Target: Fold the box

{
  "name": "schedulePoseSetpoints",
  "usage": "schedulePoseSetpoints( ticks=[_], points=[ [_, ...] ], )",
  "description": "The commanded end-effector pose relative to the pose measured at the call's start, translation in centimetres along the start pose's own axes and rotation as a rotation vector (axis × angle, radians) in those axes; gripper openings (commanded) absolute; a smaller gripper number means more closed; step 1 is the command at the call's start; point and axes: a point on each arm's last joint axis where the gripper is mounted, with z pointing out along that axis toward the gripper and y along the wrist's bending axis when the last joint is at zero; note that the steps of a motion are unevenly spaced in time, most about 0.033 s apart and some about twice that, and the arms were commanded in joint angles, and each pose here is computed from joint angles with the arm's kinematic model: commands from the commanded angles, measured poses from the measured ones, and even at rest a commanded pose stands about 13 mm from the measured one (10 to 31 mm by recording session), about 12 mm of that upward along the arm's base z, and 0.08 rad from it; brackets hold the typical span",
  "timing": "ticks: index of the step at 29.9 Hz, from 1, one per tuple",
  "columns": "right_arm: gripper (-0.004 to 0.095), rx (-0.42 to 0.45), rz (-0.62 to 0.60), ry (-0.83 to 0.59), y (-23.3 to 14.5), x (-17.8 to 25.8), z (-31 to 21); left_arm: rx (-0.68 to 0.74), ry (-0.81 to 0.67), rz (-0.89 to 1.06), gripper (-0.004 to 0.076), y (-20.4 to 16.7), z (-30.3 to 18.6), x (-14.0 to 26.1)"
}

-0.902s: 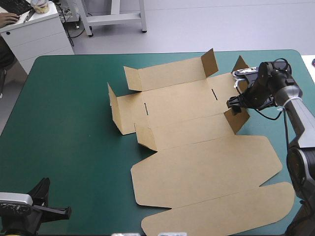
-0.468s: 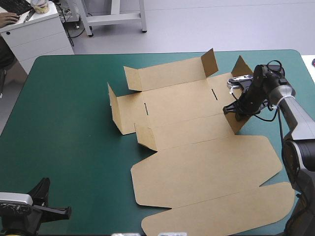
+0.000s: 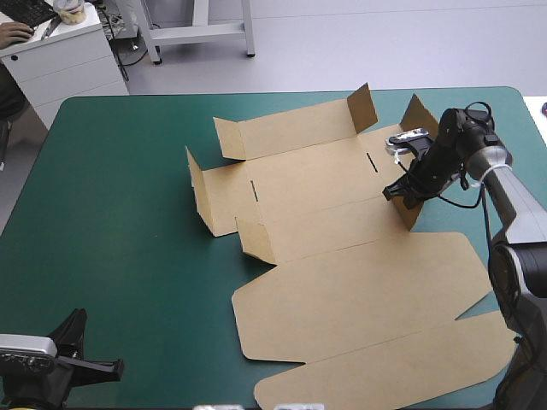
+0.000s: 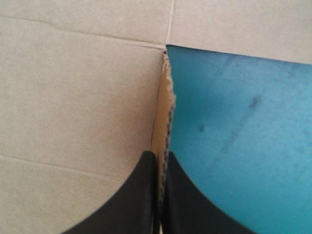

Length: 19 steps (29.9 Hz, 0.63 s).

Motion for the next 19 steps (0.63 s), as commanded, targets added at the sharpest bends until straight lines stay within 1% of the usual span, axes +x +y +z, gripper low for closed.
schedulePoseSetpoints(
  ticks=[1, 7, 12, 14, 16, 19],
  points=[
    [-0.0016, 0.025, -0.195, -0.067, 1.8, -0.8, -3.2, 0.004, -0.083, -0.015, -0.0010, 0.0, -0.2, -1.2],
    [-0.0020, 0.087, -0.499, -0.182, 4.9, -3.3, -4.0, 0.004, -0.083, -0.015, -0.0010, 0.0, -0.2, -1.2],
    [-0.0020, 0.161, -0.830, -0.275, 7.6, -4.9, -4.2, 0.004, -0.083, -0.015, -0.0010, 0.0, -0.2, -1.2],
    [-0.0020, 0.194, -0.942, -0.307, 8.3, -5.5, -4.0, 0.004, -0.083, -0.015, -0.0010, 0.0, -0.2, -1.2],
    [-0.0021, 0.209, -1.027, -0.339, 9.1, -5.9, -3.7, 0.004, -0.083, -0.015, -0.0010, 0.0, -0.2, -1.2],
    [-0.0021, 0.173, -1.079, -0.377, 10.3, -6.5, -3.0, 0.004, -0.083, -0.015, -0.0010, 0.0, -0.2, -1.2]
  ],
)
